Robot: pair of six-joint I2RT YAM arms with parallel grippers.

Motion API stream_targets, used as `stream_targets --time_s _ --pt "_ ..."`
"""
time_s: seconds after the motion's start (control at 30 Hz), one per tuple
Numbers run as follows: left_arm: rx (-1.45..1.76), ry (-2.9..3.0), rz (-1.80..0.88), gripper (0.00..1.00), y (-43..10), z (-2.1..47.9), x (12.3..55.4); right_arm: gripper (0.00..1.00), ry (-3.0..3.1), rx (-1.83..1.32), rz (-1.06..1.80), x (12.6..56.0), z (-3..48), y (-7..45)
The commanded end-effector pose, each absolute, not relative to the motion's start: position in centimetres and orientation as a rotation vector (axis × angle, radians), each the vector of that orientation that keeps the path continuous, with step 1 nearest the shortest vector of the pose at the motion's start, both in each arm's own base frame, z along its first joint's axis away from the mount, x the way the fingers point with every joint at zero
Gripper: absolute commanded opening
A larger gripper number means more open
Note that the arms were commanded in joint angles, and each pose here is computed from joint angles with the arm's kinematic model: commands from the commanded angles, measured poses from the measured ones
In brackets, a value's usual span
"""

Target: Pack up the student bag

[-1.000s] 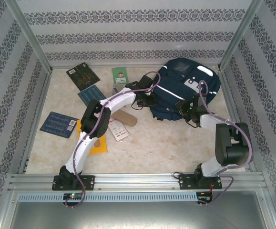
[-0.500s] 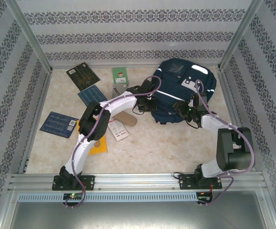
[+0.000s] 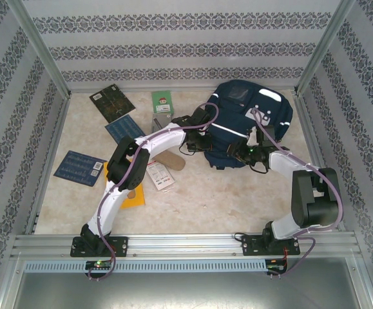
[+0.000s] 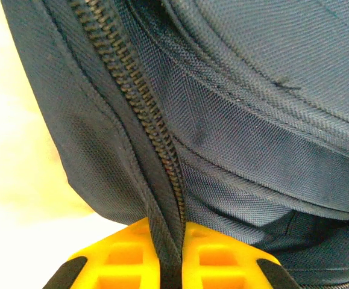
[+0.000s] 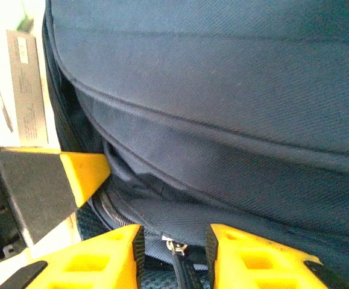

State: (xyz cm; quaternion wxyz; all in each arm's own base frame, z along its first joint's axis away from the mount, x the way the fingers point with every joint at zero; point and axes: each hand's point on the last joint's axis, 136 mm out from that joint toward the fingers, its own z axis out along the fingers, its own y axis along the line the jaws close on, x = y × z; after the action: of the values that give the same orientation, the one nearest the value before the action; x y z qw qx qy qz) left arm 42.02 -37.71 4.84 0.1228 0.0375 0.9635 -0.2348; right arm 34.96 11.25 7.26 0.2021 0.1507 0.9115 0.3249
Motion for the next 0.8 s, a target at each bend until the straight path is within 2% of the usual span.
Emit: stream_targets --time_s 0.0,0.07,0.23,0.3,0.37,0.4,0.47,0.57,0.77 --pt "0.183 2.827 -0.781 0.09 -40.1 5.6 40.4 0.35 2.666 0.255 0.835 32.7 6.9 12.4" --pt "0.183 2.828 -0.781 0.10 -40.1 5.6 40.5 0.32 2.701 0.229 0.751 32.2 6.3 12.0" --pt "0.181 2.828 -0.782 0.11 -40.1 5.7 40.4 0.11 2.699 0.224 0.634 31.9 6.3 11.0" --pt "0.183 2.830 -0.777 0.11 -40.1 5.6 40.3 0.09 2.674 0.223 0.606 32.1 6.9 10.7" --pt "0.183 2.830 -0.779 0.11 -40.0 5.7 40.3 0.13 2.672 0.213 0.583 32.1 7.2 10.5" --pt "0.180 2.830 -0.779 0.11 -40.0 5.7 40.3 0.11 2.677 0.204 0.575 32.1 7.2 10.4" --pt "0.180 2.829 -0.782 0.11 -40.0 5.7 40.3 0.00 2.683 0.196 0.574 32.1 7.2 10.5" --pt "0.179 2.823 -0.786 0.12 -40.1 6.0 40.3 0.00 2.652 0.193 0.613 32.3 8.1 10.9" --pt "0.164 2.814 -0.788 0.12 -39.9 6.0 40.2 0.00 2.513 0.167 0.686 33.6 13.7 11.7"
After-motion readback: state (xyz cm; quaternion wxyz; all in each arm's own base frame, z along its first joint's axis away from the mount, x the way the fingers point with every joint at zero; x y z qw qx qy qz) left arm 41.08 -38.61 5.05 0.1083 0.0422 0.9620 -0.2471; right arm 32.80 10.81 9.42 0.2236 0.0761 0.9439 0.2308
